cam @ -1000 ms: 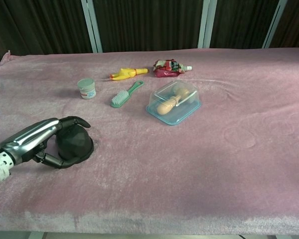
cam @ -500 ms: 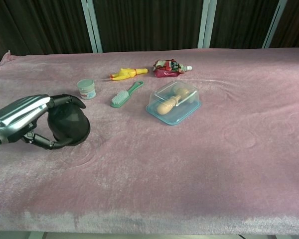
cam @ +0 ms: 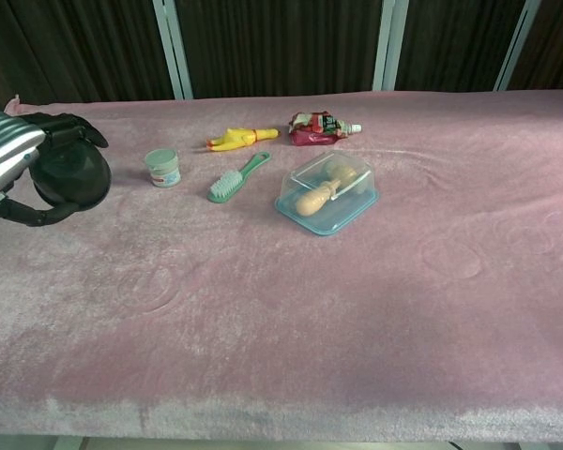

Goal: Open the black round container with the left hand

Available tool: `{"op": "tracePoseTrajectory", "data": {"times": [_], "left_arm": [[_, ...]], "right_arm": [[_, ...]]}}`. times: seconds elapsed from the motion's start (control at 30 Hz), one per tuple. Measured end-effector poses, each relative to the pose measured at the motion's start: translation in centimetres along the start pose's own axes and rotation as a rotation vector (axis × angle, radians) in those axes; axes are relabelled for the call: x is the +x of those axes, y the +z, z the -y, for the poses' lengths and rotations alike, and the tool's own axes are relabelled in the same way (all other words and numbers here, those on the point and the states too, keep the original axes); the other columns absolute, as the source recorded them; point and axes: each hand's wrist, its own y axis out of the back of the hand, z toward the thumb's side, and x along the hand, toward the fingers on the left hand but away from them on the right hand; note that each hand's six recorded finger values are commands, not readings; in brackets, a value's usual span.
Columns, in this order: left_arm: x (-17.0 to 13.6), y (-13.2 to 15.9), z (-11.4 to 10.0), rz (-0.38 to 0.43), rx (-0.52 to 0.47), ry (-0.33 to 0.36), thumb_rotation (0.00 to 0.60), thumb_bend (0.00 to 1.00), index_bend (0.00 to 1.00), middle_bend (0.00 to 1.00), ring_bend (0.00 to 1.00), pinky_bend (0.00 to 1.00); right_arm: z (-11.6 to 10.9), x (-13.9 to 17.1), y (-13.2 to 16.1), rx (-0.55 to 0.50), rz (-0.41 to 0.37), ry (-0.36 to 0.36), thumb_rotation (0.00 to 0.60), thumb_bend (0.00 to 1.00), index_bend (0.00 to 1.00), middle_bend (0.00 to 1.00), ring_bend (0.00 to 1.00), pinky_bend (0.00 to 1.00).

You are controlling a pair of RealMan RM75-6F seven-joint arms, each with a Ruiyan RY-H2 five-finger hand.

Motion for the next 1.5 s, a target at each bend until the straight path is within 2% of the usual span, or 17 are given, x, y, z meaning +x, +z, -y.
{"op": "tracePoseTrajectory", "data": {"times": [0.07,0.17,0.4,0.43,0.5,0.6,0.67,0.77,0.87,1.1,1.2,1.27,1.37,1.47,1.5], "left_arm": [[-0.1,0.4,0.3,-0.003,-0.081,-0.023,0.6,0.33,0.47,0.59,0.67,0.67],[-0.3,1.3,0.7,-0.012,-0.294,-0.074,0.6,0.33,0.49,0.6,0.67,0.67],[-0.6,3.4,1.4,-0.083,-0.983,-0.216,0.6,0.33,0.5,0.6,0.67,0.67],[-0.7,3.6,1.5,-0.093,-1.057,-0.236,0.6,0.33,0.5,0.6,0.67,0.67],[-0.8,4.0,1.8,-0.111,-1.181,-0.262,0.6,0.33,0.5,0.59,0.67,0.67],[-0.9,3.8,1.9,-0.127,-1.256,-0.263,0.6,0.33,0.5,0.6,0.67,0.67],[-0.8,3.6,2.0,-0.131,-1.248,-0.257,0.6,0.33,0.5,0.6,0.67,0.67],[-0.7,2.8,2.1,-0.126,-1.144,-0.231,0.6,0.33,0.51,0.6,0.67,0.67],[-0.4,1.6,2.1,-0.11,-0.923,-0.185,0.6,0.33,0.52,0.6,0.66,0.66],[0.1,-2.5,1.9,-0.087,-0.167,-0.046,0.6,0.33,0.54,0.6,0.65,0.65],[0.1,-2.9,1.9,-0.085,-0.02,-0.024,0.6,0.33,0.54,0.6,0.65,0.65],[0.0,-2.7,1.9,-0.082,-0.004,-0.018,0.6,0.33,0.54,0.6,0.65,0.65],[0.0,-2.0,1.9,-0.076,-0.081,-0.021,0.6,0.33,0.54,0.6,0.65,0.65],[-0.1,-0.9,2.0,-0.07,-0.274,-0.04,0.6,0.33,0.54,0.6,0.65,0.65],[-0.2,-0.4,2.0,-0.068,-0.371,-0.052,0.6,0.33,0.54,0.6,0.65,0.65]], "right_arm": [[0.0,0.0,0.0,0.0,0.001,-0.001,0.6,0.0,0.0,0.0,0.0,0.09],[-0.1,0.0,-0.1,-0.001,0.002,-0.002,0.6,0.0,0.0,0.0,0.0,0.09],[0.0,0.0,-0.1,0.0,0.003,0.0,0.6,0.0,0.0,0.0,0.0,0.09],[0.0,0.0,-0.1,0.0,0.002,0.001,0.6,0.0,0.0,0.0,0.0,0.09],[0.0,0.0,-0.1,0.0,0.003,0.001,0.6,0.0,0.0,0.0,0.0,0.09],[0.0,0.0,-0.1,0.0,0.003,0.0,0.6,0.0,0.0,0.0,0.0,0.09],[0.0,0.0,-0.1,0.001,0.004,0.001,0.6,0.0,0.0,0.0,0.0,0.09],[0.0,0.0,0.0,0.001,0.004,0.003,0.6,0.0,0.0,0.0,0.0,0.09],[0.0,-0.1,0.0,0.001,0.004,0.003,0.6,0.0,0.0,0.0,0.0,0.09],[0.1,-0.2,0.0,0.004,0.006,0.01,0.6,0.0,0.0,0.0,0.0,0.09],[0.1,-0.2,0.0,0.004,0.006,0.011,0.6,0.0,0.0,0.0,0.0,0.09],[0.1,-0.2,0.0,0.003,0.007,0.01,0.6,0.0,0.0,0.0,0.0,0.09],[0.1,-0.1,-0.1,0.002,0.006,0.009,0.6,0.0,0.0,0.0,0.0,0.09],[0.0,-0.1,-0.1,0.001,0.005,0.008,0.6,0.0,0.0,0.0,0.0,0.09],[0.0,-0.1,-0.1,0.0,0.004,0.007,0.6,0.0,0.0,0.0,0.0,0.09]]}}
